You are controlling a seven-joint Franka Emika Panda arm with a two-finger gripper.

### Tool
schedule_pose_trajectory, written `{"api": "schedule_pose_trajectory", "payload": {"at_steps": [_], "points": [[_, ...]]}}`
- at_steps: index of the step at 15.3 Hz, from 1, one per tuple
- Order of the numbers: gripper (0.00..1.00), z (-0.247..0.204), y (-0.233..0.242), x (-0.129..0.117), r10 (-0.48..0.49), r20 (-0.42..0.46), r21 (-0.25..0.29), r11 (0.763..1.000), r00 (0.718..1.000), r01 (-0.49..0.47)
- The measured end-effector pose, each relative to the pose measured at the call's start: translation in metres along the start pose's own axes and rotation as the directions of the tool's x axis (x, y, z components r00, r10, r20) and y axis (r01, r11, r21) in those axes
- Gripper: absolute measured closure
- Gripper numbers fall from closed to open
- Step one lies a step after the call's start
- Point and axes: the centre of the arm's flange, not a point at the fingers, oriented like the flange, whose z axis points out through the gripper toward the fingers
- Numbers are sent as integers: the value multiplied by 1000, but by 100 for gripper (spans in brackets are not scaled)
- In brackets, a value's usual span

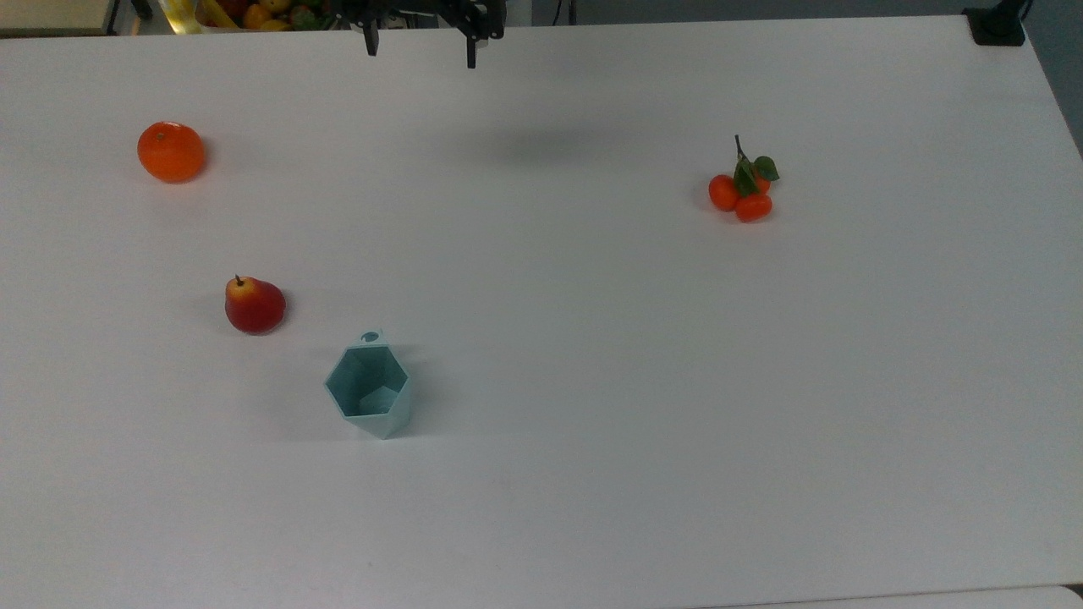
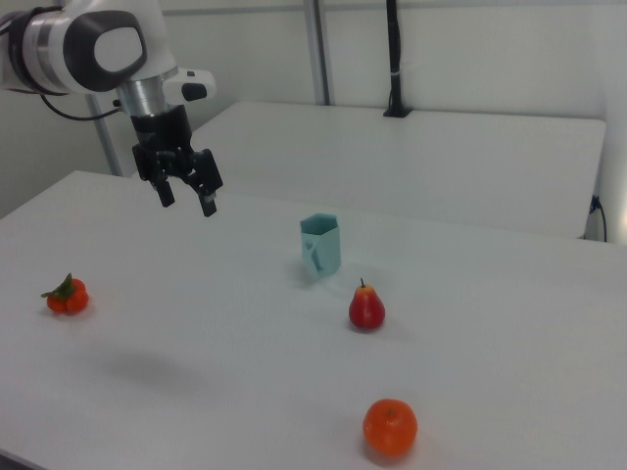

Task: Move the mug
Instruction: 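Move the open gripper down toward the teal mug beside the pear, then lower the gripper onto the teal mug rim and close on it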

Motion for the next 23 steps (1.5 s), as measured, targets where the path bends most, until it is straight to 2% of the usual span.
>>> {"api": "schedule_pose_trajectory", "payload": {"at_steps": [4, 10, 14, 23], "points": [[0, 13, 4, 19, 3, -105, 8, 1000, 994, -2], [0, 62, 33, 62, -11, -207, 0, 1000, 978, 11], [0, 112, 37, 88, -8, -237, -3, 1000, 971, 8], [0, 198, 43, 123, -61, -296, -35, 998, 953, 53]]}}
